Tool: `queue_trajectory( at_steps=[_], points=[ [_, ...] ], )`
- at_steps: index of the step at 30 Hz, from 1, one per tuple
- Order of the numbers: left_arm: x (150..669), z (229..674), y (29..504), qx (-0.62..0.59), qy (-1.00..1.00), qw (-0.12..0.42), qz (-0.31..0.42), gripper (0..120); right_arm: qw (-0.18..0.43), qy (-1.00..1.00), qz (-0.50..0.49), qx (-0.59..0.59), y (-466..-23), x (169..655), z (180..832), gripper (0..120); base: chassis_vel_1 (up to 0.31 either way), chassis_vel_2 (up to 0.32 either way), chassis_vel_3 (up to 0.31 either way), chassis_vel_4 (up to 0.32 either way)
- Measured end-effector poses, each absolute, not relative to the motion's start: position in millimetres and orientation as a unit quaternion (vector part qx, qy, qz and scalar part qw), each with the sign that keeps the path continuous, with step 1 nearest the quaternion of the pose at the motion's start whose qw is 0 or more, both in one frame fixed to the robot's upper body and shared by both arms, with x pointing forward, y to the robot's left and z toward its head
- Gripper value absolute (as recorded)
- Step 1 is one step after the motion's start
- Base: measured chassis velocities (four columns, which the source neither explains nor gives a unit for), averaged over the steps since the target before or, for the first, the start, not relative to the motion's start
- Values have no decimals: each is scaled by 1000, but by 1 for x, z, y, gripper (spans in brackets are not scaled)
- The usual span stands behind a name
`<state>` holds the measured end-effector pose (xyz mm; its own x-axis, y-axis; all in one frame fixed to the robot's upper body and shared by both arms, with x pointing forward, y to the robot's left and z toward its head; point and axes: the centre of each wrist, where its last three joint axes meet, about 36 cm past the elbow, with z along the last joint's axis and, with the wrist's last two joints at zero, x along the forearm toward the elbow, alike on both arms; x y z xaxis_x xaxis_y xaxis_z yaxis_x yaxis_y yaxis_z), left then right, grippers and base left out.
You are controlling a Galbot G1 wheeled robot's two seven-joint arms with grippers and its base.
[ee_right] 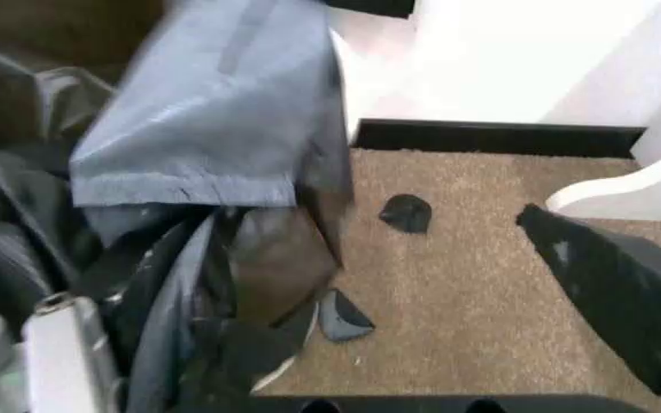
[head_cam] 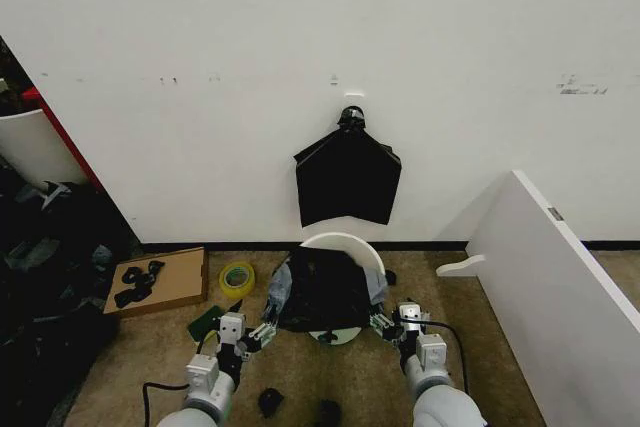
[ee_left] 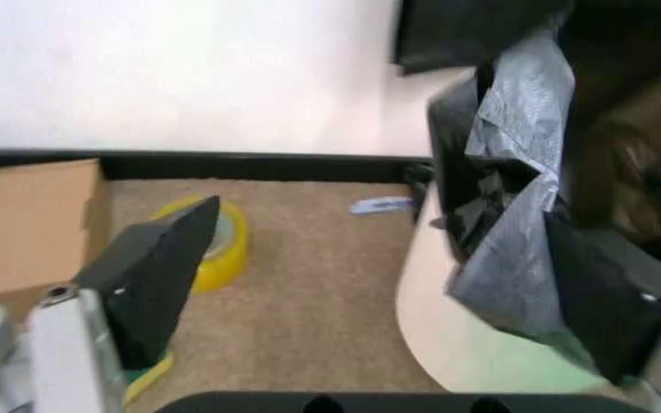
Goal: Place the garbage bag over the trash bin.
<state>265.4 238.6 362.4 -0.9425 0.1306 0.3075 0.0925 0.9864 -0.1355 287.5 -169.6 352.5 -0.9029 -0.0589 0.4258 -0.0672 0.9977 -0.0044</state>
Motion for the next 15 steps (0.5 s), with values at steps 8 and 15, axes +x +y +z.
queue_trajectory(
  at_steps=[8, 15],
  points=[
    [278, 369, 269, -19, -978, 168, 118, 100, 219, -975, 15, 29, -170, 289, 348, 100, 0, 0, 0, 0],
    [291, 381, 283, -7, -968, 170, 184, 100, 221, -975, 21, 25, -171, 291, 344, 100, 0, 0, 0, 0]
  ],
)
